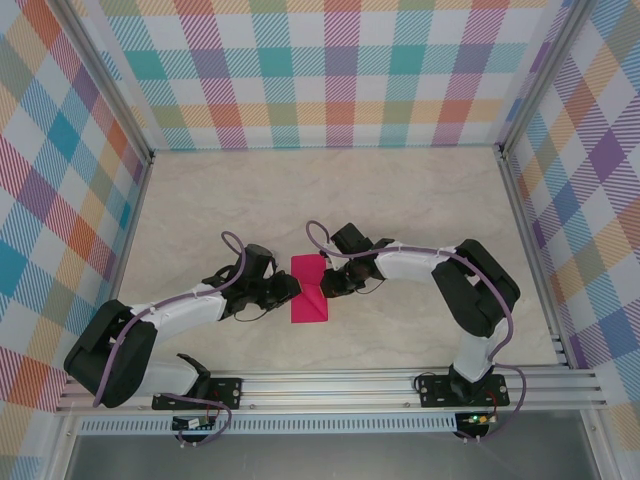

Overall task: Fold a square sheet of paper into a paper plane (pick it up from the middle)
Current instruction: Fold the triangle a second time at the center of the table.

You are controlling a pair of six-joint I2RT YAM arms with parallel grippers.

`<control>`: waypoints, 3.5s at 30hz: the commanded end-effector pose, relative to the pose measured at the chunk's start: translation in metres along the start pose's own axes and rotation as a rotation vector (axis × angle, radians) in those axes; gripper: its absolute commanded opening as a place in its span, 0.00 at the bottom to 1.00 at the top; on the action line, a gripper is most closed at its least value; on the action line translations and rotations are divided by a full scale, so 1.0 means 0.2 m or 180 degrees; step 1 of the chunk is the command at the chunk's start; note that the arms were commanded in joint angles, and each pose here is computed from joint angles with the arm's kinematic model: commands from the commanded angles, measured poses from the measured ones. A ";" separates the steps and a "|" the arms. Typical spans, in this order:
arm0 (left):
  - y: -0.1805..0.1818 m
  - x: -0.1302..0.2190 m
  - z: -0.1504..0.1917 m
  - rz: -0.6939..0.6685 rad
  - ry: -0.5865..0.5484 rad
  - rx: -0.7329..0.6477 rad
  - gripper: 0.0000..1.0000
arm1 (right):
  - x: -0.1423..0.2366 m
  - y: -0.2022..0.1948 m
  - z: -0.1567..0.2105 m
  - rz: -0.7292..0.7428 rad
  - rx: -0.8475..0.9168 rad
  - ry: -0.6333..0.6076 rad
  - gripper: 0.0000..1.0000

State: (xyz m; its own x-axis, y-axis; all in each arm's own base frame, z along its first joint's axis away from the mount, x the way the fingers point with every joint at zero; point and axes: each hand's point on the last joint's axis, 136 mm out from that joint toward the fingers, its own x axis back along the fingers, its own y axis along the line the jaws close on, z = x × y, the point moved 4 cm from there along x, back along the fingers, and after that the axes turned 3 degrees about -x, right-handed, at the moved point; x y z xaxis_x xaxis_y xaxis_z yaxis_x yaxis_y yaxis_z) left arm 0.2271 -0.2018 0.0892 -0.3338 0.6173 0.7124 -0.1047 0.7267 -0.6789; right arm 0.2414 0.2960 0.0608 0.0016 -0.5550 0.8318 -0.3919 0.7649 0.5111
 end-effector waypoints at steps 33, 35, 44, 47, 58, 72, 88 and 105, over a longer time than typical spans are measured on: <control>-0.08 -0.19 0.00 0.0236 0.0097 -0.0045 0.00 | -0.02 -0.03 -0.02 0.0032 -0.0010 0.0039 0.12; -0.07 -0.20 0.00 0.0223 0.0106 -0.0041 0.00 | -0.02 -0.04 -0.01 0.0034 -0.0013 0.0045 0.12; 0.03 -0.24 0.03 -0.0012 0.0144 0.0015 0.00 | -0.02 -0.03 -0.02 0.0007 -0.0024 0.0047 0.13; 0.07 -0.25 0.05 -0.0080 0.0154 0.0055 0.00 | -0.02 -0.03 -0.02 -0.0008 -0.0028 0.0052 0.14; 0.14 -0.26 0.08 -0.0214 0.0165 0.0080 0.00 | 0.10 0.03 -0.04 -0.0047 -0.0080 -0.0141 0.29; 0.12 -0.27 0.06 -0.0169 0.0170 0.0056 0.00 | 0.09 0.22 0.11 -0.0986 -0.0515 0.0104 0.12; 0.13 -0.27 0.07 -0.0195 0.0204 0.0050 0.00 | -0.05 0.13 0.14 -0.0606 -0.0724 0.0392 0.12; 0.15 -0.28 0.08 -0.0259 0.0242 0.0054 0.00 | -0.03 0.07 0.20 -0.0358 -0.0738 0.0451 0.15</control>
State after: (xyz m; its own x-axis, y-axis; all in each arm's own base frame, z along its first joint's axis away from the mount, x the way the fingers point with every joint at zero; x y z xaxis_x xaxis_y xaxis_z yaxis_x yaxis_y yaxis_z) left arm 0.2379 -0.2275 0.0460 -0.2960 0.6373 0.7114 -0.1174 0.7149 -0.6893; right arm 0.2032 0.3005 0.0479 0.1572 -0.6144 0.7732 -0.1503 0.7589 0.6336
